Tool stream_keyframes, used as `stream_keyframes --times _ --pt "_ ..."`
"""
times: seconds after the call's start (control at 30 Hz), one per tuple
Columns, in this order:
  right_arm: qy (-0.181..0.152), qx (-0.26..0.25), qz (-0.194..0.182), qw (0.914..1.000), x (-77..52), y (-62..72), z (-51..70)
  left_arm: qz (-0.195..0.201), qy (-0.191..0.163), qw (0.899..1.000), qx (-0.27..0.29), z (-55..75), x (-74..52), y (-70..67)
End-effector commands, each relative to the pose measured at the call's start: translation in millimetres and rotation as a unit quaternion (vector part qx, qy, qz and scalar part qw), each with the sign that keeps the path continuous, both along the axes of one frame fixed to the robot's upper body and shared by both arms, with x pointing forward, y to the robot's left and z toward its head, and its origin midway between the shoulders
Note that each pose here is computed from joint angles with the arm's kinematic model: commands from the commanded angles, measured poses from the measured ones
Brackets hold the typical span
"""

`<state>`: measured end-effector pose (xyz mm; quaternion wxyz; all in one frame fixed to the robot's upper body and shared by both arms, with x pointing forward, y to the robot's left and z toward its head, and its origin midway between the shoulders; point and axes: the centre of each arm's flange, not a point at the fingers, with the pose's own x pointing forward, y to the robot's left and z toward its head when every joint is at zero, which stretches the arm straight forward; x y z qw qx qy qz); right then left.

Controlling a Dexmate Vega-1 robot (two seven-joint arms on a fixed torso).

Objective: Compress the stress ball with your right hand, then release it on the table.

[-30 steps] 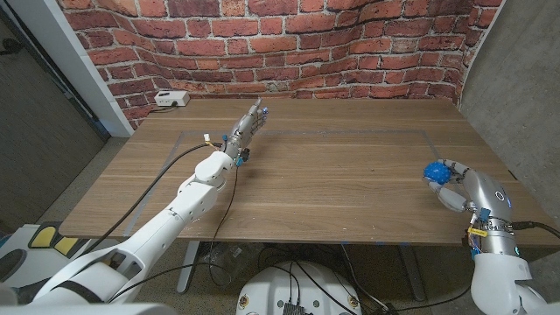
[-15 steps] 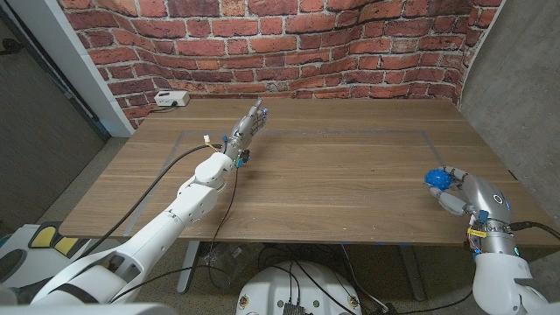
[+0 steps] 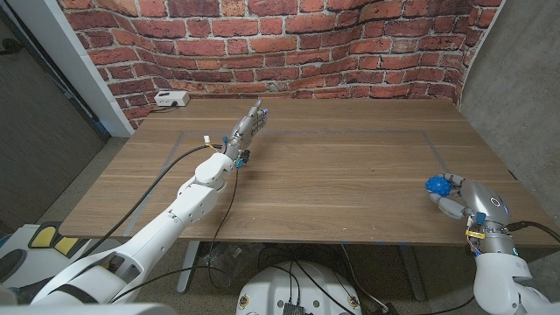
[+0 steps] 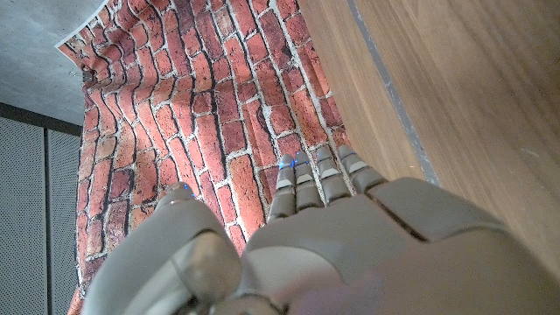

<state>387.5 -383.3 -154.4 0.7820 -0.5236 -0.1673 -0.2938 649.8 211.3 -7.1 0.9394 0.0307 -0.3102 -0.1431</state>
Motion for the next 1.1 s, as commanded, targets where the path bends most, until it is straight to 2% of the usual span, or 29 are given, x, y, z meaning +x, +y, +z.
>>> stream_keyframes --times 0.03,0.5,1.1 --pt "0.04 0.003 -0.009 0.9992 7.8 -4.8 -7.2 0.001 -0.004 1.0 0.002 2.2 -1.4 0.1" --pt "0.084 0.018 -0.02 0.9961 19.2 -13.7 -19.2 0.0 -0.002 1.0 0.004 3.5 1.4 -3.4" --pt "0.117 0.019 -0.031 0.9925 25.6 -16.3 -21.7 0.001 0.003 1.0 0.008 3.8 4.6 -6.0"
